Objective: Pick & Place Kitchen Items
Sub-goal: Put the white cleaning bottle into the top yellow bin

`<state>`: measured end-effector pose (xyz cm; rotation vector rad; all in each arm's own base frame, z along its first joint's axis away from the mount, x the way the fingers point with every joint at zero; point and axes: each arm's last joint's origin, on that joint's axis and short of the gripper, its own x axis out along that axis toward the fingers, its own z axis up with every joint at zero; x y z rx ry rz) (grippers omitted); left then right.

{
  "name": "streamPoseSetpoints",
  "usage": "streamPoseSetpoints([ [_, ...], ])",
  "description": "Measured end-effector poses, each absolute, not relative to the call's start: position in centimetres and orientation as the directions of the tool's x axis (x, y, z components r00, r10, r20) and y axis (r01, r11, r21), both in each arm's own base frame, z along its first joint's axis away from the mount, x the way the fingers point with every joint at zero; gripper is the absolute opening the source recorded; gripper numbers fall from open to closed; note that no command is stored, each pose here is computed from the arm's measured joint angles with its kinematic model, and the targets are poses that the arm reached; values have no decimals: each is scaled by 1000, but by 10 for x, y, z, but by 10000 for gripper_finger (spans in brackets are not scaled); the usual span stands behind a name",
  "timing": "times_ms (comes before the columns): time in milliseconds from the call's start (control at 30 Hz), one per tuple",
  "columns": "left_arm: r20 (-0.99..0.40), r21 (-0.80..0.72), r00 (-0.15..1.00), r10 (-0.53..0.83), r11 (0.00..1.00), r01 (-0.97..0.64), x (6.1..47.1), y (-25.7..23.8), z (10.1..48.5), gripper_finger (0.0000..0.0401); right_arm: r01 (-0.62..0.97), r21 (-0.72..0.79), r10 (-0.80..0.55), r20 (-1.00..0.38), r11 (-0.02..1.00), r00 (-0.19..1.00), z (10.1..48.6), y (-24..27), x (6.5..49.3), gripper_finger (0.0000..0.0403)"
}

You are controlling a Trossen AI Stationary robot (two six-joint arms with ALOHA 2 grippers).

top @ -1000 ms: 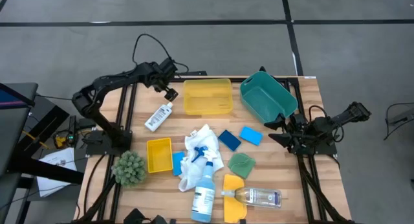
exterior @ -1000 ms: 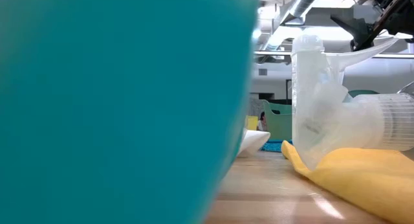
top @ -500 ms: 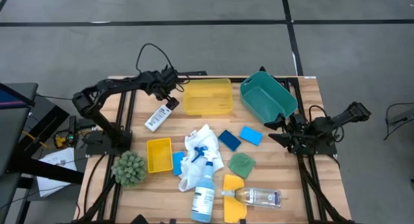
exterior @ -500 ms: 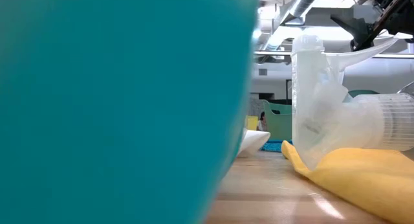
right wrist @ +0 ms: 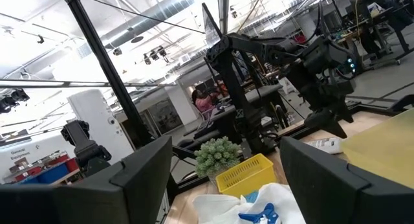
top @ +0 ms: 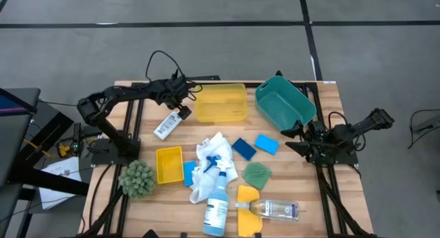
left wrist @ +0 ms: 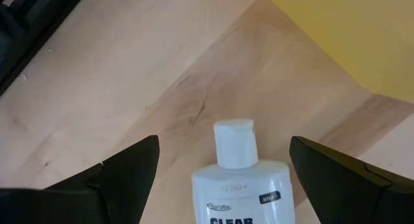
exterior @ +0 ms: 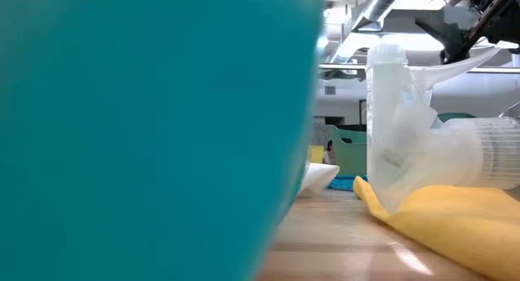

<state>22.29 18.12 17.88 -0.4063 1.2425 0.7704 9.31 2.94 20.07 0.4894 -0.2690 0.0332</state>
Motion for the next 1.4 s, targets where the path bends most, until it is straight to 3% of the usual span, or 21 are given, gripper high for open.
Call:
streamPoseSetpoints([
  [433, -936, 125, 143, 320, 685, -718, 221, 180, 169, 315, -97, 462, -32, 263, 882, 964, 201, 29, 93, 278],
  [1133, -950, 127, 120, 288, 708, -694, 227, 182, 152, 313, -97, 461, -32, 263, 882, 964, 201, 29, 93, 278],
  [1400, -950, 128, 121, 287, 716, -686, 227, 182, 152, 287, -97, 461, -32, 263, 882, 964, 201, 29, 93, 278],
])
